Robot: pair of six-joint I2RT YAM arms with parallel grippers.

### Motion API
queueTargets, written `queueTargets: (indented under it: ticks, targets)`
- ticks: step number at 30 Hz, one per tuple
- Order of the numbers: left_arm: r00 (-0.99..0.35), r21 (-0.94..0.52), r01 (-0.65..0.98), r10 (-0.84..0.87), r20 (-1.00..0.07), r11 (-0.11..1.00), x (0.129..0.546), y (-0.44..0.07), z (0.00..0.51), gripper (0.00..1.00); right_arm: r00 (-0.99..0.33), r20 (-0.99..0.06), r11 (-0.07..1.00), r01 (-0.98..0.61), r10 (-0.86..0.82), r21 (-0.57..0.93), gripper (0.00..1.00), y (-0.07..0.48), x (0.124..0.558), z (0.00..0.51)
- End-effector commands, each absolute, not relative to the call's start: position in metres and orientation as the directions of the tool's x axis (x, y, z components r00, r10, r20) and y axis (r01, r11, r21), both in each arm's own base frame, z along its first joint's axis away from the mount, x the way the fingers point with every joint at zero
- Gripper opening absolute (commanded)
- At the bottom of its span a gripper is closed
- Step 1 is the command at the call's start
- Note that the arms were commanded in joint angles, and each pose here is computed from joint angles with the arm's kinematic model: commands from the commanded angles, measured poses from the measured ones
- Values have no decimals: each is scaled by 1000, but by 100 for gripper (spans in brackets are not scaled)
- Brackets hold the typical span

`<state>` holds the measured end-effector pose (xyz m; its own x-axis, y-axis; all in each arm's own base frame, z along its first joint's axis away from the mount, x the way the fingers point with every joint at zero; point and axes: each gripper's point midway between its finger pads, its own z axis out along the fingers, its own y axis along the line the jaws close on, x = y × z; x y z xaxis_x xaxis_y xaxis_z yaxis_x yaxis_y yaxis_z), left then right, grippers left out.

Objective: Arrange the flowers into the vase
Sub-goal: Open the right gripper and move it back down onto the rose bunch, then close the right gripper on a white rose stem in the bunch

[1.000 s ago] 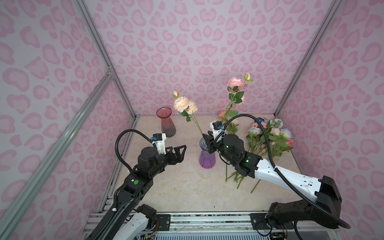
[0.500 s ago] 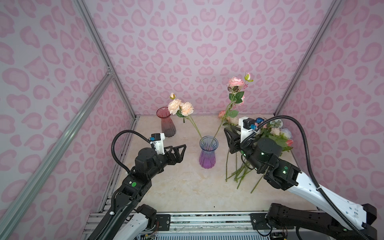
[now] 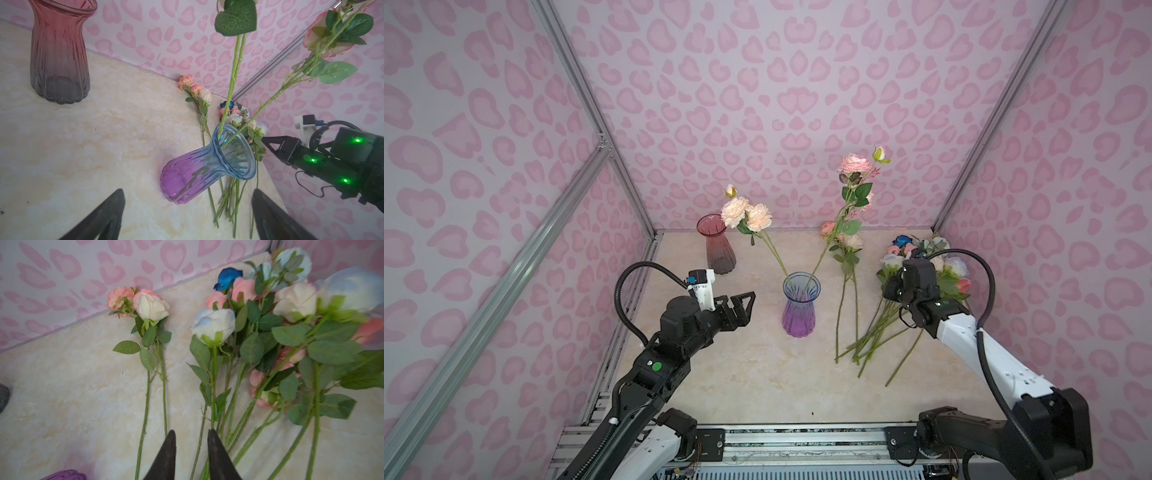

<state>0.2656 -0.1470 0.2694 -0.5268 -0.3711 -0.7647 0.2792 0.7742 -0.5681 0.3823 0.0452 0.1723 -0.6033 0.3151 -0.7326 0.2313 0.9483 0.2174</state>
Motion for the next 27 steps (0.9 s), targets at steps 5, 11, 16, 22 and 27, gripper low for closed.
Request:
queueTargets:
  ticks: [5,11,16,22,27]
  targets:
    - [-490,-559,266,-390,-780,785,263,-138,271,96,-770,-587,968,188,249,164,36,72,444,114]
    - [-496,-550,265,-377,-782,792,264,-139,271,96,-842,-490,974,184,225,132,38,84,475,56]
    - [-508,-543,272,-361,-782,794,270,-143,272,96,-872,-448,980,160,197,120,35,92,490,32]
    - [-525,-541,284,-343,-779,792,277,-151,274,96,-881,-437,982,146,182,116,31,96,502,23]
    - [-526,-538,283,-340,-779,794,279,-151,274,96,-896,-407,983,136,176,125,20,100,501,13]
